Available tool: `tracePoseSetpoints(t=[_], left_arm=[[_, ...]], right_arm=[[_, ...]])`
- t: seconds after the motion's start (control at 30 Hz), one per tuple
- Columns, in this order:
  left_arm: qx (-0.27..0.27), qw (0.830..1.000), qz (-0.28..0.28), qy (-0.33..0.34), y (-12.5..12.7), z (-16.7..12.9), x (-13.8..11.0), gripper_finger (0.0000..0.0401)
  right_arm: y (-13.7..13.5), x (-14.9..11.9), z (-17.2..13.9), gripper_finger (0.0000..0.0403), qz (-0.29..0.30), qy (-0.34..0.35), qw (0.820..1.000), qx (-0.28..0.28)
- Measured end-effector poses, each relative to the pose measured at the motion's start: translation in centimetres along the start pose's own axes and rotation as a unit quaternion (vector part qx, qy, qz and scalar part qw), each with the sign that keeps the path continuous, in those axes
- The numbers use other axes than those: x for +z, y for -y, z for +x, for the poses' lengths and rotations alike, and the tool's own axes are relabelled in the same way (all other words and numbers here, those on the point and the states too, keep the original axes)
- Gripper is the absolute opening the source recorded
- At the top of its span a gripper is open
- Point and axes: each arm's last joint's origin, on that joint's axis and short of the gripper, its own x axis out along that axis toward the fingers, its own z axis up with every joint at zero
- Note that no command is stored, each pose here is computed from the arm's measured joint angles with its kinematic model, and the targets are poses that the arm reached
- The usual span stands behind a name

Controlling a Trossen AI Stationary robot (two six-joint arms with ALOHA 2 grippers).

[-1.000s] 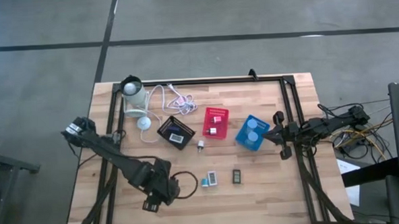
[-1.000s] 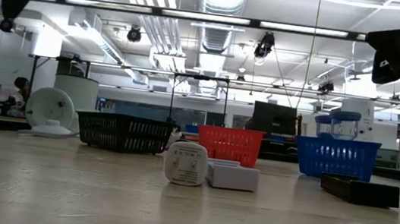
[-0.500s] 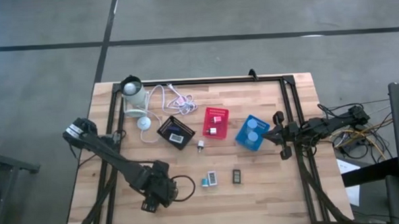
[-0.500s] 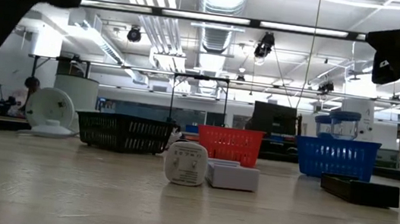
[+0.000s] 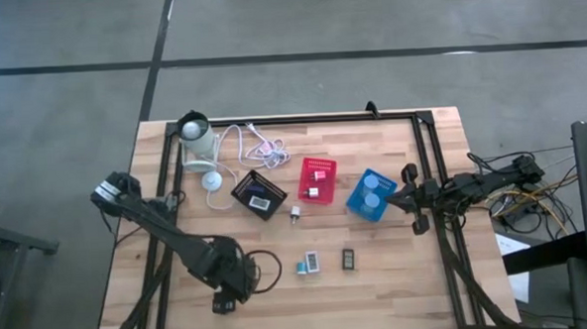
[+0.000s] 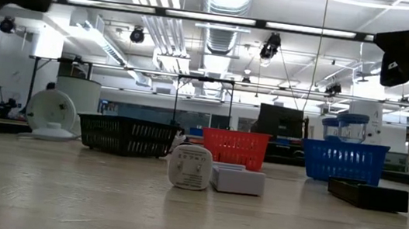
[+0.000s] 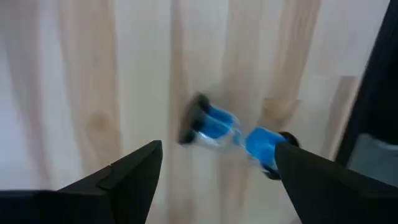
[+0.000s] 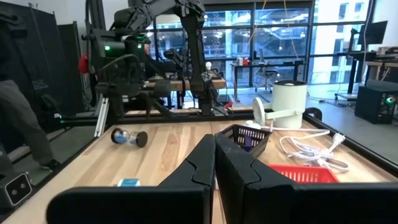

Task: Pick & Place Office items
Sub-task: Put the black hourglass into the blue basket

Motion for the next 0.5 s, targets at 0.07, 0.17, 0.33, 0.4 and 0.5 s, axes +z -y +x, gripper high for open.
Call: tracePoseSetpoints(t=[0.07,0.17,0.33,0.4,0.5], left_arm=[[-0.007,1.000,-0.025,-0.002,0.5,0.3,-0.4,0.0317],[-0.019,0.998,-0.058,0.000,1.1,1.2,-1.1,0.0316],[-0.026,0.992,-0.123,0.001,1.5,2.5,-2.0,0.0316],[-0.029,0.987,-0.155,0.002,1.4,2.8,-2.1,0.0316],[-0.036,0.977,-0.212,0.016,1.4,3.3,-2.0,0.0316]], right_arm=[[0.0,0.0,0.0,0.0008,-0.001,-0.002,1.000,0.000],[0.0,0.0,0.0,0.0008,-0.001,-0.002,1.000,0.000],[0.0,0.0,0.0,0.0008,-0.001,-0.002,1.000,0.000],[0.0,0.0,0.0,0.0008,-0.002,-0.001,1.000,0.000],[0.0,0.0,0.0,0.0008,-0.004,0.000,1.000,0.000]])
